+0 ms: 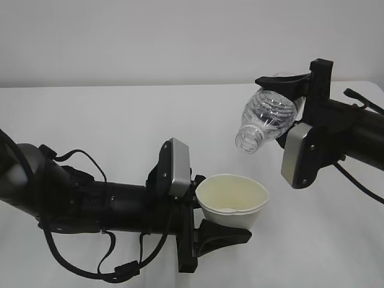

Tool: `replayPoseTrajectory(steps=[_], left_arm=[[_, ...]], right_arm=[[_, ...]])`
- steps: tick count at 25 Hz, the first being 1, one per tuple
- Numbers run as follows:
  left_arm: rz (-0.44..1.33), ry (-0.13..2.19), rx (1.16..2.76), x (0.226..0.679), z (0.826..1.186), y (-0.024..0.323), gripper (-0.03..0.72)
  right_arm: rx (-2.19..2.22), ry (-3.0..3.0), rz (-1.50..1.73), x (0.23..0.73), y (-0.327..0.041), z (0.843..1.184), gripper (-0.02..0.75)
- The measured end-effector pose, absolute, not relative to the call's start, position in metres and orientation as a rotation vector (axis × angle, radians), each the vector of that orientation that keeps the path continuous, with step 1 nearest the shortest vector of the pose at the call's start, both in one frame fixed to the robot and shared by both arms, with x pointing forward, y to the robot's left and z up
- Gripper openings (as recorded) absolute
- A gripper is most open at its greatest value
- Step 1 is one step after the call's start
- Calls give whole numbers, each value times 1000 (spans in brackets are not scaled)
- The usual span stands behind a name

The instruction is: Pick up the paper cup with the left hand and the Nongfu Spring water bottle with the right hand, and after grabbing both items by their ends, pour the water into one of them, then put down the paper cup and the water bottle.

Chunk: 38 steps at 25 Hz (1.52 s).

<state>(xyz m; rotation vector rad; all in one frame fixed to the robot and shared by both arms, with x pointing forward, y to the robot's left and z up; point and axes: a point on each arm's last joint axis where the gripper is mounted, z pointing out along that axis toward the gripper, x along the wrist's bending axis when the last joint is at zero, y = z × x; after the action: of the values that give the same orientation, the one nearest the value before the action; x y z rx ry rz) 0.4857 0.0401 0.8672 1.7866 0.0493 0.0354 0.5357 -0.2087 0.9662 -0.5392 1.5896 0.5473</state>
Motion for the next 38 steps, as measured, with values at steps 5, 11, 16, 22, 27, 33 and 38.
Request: replayPoseTrajectory(steps=[5, 11, 16, 22, 27, 33, 38], left_arm=[[36, 53, 1785, 485, 867, 39, 434], [51, 77, 1777, 488, 868, 40, 433], [59, 85, 1774, 488, 868, 40, 433], [59, 85, 1774, 489, 868, 40, 432], [60, 87, 1773, 489, 868, 40, 432], [61, 85, 1773, 489, 868, 40, 432], [61, 85, 1773, 489, 868, 40, 432]], right_arm=[[-550, 1584, 534, 536, -209, 966, 475], [-550, 1574, 536, 536, -209, 967, 476], [-551, 1555, 543, 535, -208, 969, 476], [-550, 1555, 542, 536, -208, 969, 475], [-550, 1555, 542, 536, -208, 969, 475], [-550, 1554, 542, 536, -208, 969, 475], [-548, 1555, 541, 536, -208, 969, 476]])
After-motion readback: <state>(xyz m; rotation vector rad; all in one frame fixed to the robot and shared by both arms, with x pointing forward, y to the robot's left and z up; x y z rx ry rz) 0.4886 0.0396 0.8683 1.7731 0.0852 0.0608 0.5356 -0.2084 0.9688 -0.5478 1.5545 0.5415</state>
